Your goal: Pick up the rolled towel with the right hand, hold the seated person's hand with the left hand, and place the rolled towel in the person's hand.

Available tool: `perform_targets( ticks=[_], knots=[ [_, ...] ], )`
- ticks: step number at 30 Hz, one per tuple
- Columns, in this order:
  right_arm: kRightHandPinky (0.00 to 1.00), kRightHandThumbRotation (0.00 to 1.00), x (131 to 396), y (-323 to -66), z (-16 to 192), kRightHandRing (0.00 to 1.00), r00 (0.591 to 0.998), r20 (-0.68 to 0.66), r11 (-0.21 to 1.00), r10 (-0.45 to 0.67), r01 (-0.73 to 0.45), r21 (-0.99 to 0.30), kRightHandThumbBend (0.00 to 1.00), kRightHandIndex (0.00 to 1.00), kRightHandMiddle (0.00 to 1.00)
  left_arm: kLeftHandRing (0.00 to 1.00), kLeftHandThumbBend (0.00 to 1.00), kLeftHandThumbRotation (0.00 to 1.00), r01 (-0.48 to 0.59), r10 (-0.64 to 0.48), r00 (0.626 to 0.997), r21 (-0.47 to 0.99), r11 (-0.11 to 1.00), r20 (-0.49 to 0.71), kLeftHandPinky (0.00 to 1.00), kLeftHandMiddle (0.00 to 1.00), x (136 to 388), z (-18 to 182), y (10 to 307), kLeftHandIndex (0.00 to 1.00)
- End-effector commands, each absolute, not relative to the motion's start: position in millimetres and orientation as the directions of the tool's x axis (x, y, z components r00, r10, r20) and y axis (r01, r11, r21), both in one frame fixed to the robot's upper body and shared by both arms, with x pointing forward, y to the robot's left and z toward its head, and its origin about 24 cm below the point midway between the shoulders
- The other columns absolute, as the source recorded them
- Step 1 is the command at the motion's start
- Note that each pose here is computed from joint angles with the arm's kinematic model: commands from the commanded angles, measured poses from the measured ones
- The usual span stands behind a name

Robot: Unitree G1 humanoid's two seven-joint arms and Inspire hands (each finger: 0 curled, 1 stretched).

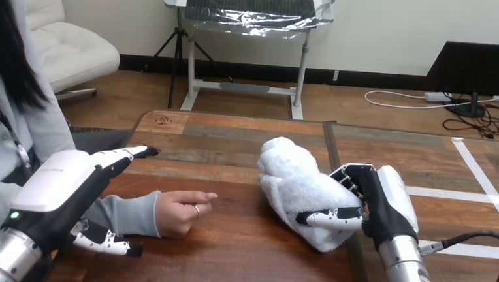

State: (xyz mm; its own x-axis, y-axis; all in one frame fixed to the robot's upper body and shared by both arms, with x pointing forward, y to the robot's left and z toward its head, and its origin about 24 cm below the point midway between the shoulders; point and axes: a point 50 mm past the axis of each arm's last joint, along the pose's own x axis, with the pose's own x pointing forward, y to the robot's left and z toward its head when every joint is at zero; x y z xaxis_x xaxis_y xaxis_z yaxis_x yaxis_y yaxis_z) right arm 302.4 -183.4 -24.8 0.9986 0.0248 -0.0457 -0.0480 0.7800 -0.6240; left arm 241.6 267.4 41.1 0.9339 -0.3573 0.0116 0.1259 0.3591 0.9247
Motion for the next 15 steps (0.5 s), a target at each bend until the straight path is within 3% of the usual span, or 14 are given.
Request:
perform_targets(
  ticks=[1, 15],
  knots=[
    [0.22, 0.00, 310.7, -175.8, -12.9, 0.27, 0.998, 0.019, 0.789, 0.053, -0.030, -0.613, 0.84, 0.42, 0.36, 0.83, 1.00, 0.08, 0.066, -0.358, 0.932, 0.937, 0.342, 0.065, 0.77, 0.85, 265.5, 60.1, 269.2, 0.85],
    [0.22, 0.00, 309.9, -174.3, -13.0, 0.27, 0.998, 0.021, 0.800, 0.064, -0.038, -0.599, 0.84, 0.42, 0.36, 0.85, 1.00, 0.10, 0.123, -0.314, 0.949, 0.943, 0.308, -0.021, 0.80, 0.85, 283.0, 52.7, 277.8, 0.85]
  ],
)
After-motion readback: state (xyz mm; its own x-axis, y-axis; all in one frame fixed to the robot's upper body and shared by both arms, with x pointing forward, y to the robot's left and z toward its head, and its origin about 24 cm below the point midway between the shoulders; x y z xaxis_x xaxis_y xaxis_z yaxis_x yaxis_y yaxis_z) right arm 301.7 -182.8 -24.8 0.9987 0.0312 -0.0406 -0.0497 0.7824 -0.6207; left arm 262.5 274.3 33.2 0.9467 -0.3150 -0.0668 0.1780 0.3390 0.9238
